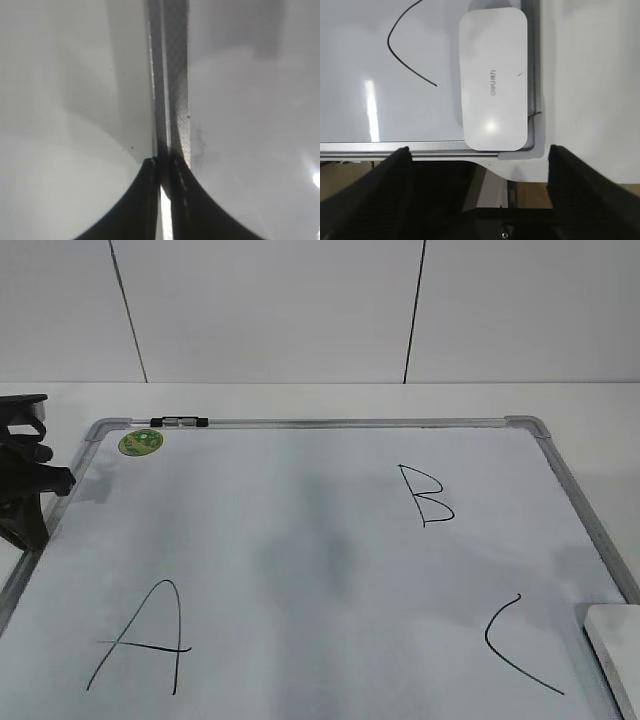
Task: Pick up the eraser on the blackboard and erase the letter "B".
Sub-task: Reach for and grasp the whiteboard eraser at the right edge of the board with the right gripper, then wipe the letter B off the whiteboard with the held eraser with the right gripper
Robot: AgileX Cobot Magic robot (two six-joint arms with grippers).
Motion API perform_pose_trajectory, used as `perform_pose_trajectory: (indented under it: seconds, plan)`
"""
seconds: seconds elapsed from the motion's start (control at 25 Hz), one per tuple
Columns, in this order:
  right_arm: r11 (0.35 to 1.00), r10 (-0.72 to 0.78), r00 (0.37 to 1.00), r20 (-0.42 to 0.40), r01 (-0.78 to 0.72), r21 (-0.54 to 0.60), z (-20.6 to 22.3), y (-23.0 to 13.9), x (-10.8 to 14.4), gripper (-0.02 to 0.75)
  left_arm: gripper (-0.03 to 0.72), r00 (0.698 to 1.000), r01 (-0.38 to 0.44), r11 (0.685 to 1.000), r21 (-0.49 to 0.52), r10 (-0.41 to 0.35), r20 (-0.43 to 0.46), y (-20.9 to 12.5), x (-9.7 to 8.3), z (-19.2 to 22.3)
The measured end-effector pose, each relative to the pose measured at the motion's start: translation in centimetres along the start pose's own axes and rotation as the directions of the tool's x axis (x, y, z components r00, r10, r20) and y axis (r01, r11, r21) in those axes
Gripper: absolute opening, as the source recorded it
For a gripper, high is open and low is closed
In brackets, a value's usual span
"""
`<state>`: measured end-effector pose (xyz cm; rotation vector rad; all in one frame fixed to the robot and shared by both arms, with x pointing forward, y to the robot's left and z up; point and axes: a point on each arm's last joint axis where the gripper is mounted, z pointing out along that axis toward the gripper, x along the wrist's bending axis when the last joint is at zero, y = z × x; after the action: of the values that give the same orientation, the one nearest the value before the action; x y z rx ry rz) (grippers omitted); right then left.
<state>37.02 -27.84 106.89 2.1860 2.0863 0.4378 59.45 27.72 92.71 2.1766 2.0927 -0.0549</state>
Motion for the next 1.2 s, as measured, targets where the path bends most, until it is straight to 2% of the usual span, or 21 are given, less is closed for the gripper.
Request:
perform_pose_trajectory:
  seconds: [0.44,0.76,1.2]
  plan:
    - [0.990,0.004,0.999,0.050,-0.011,0.143,2.9,1.9,-0.3,0.652,0.022,1.000,0.002,1.000,-0.009,-0.002,0.002,0.1,0.0,0.0]
    - [0.959,0.011,0.996,0.084,-0.035,0.282,6.5,3.6,-0.6,0.652,0.021,1.000,0.005,1.000,-0.017,-0.005,0.005,0.2,0.0,0.0]
    - [0.952,0.018,0.995,0.093,-0.045,0.304,9.7,5.5,-0.8,0.652,0.020,1.000,0.007,1.000,-0.017,-0.007,0.007,0.2,-0.1,0.0]
